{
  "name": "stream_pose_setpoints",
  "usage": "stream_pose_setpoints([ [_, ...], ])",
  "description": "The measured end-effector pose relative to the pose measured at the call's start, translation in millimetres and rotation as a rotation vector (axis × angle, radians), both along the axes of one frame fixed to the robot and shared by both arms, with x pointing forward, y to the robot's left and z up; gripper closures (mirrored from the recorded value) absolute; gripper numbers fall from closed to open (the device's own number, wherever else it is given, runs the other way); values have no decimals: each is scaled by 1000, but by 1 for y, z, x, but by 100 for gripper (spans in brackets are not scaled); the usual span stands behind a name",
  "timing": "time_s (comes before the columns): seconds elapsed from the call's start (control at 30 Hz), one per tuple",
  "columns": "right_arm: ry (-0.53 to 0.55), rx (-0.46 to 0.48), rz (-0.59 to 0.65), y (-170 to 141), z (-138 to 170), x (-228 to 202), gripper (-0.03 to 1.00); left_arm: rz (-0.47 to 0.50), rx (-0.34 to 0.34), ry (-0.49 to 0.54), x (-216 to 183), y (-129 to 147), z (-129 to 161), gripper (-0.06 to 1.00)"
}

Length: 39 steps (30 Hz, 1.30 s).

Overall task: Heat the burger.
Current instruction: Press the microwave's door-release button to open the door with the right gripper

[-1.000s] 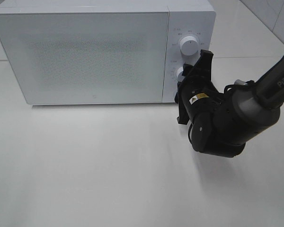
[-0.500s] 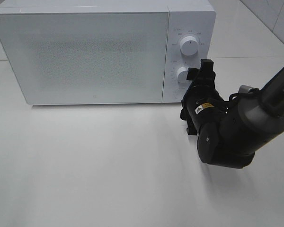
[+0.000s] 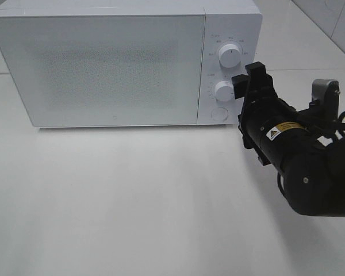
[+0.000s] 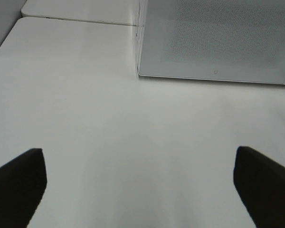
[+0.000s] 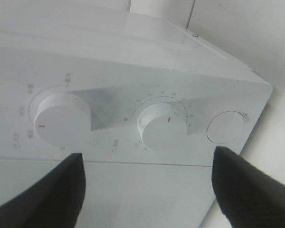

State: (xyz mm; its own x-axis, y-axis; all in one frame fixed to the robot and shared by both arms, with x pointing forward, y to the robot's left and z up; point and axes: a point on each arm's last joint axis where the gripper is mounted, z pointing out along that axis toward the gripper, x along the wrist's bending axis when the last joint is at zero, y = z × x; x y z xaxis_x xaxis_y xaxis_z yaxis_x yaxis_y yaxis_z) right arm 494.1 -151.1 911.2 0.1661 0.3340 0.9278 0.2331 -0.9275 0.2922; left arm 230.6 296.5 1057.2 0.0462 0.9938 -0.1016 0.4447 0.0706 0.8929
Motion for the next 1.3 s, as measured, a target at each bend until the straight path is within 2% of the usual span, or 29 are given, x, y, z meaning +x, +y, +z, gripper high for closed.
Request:
stream_pose_setpoints([
  [0.1, 2, -30, 23, 0, 3, -3, 26, 0, 0, 0, 0, 0, 0, -5],
  [0.13, 27, -126, 94, 0, 6, -9, 25, 0, 0, 0, 0, 0, 0, -5],
  [0.17, 34, -176, 131, 1, 6, -11, 25, 0, 0, 0, 0, 0, 0, -5],
  [0.2, 34, -176, 131, 1, 6, -11, 25, 0, 0, 0, 0, 0, 0, -5],
  [0.27, 78, -363, 296, 5, 11, -21, 25, 0, 0, 0, 0, 0, 0, -5],
  [0.3, 78, -363, 296, 5, 11, -21, 25, 0, 0, 0, 0, 0, 0, -5],
  [0.33, 85, -402, 330, 6, 12, -22, 25, 0, 0, 0, 0, 0, 0, -5],
  [0.37, 102, -486, 404, 7, 13, -27, 25, 0, 0, 0, 0, 0, 0, -5],
  [0.47, 109, -540, 448, 8, 14, -30, 25, 0, 0, 0, 0, 0, 0, -5],
  [0.57, 177, -738, 635, 6, 15, -44, 25, 0, 0, 0, 0, 0, 0, -5],
  [0.6, 177, -738, 635, 6, 15, -44, 25, 0, 0, 0, 0, 0, 0, -5],
  [0.67, 228, -833, 746, 4, 14, -53, 25, 0, 0, 0, 0, 0, 0, -5],
  [0.7, 228, -833, 746, 4, 14, -53, 25, 0, 0, 0, 0, 0, 0, -5],
  [0.73, 274, -891, 832, 2, 12, -60, 25, 0, 0, 0, 0, 0, 0, -5],
  [0.77, 274, -891, 832, 2, 12, -60, 25, 0, 0, 0, 0, 0, 0, -5],
  [0.83, 332, -953, 954, 3, 14, -67, 25, 0, 0, 0, 0, 0, 0, -5],
  [0.87, 332, -953, 954, 3, 14, -67, 25, 0, 0, 0, 0, 0, 0, -5],
  [0.93, 380, -1002, 1055, 5, 20, -70, 25, 0, 0, 0, 0, 0, 0, -5],
  [1.03, 409, -1044, 1125, 5, 31, -71, 25, 0, 0, 0, 0, 0, 0, -5],
  [1.3, 382, -1089, 1148, -3, 65, -80, 25, 0, 0, 0, 0, 0, 0, -5],
])
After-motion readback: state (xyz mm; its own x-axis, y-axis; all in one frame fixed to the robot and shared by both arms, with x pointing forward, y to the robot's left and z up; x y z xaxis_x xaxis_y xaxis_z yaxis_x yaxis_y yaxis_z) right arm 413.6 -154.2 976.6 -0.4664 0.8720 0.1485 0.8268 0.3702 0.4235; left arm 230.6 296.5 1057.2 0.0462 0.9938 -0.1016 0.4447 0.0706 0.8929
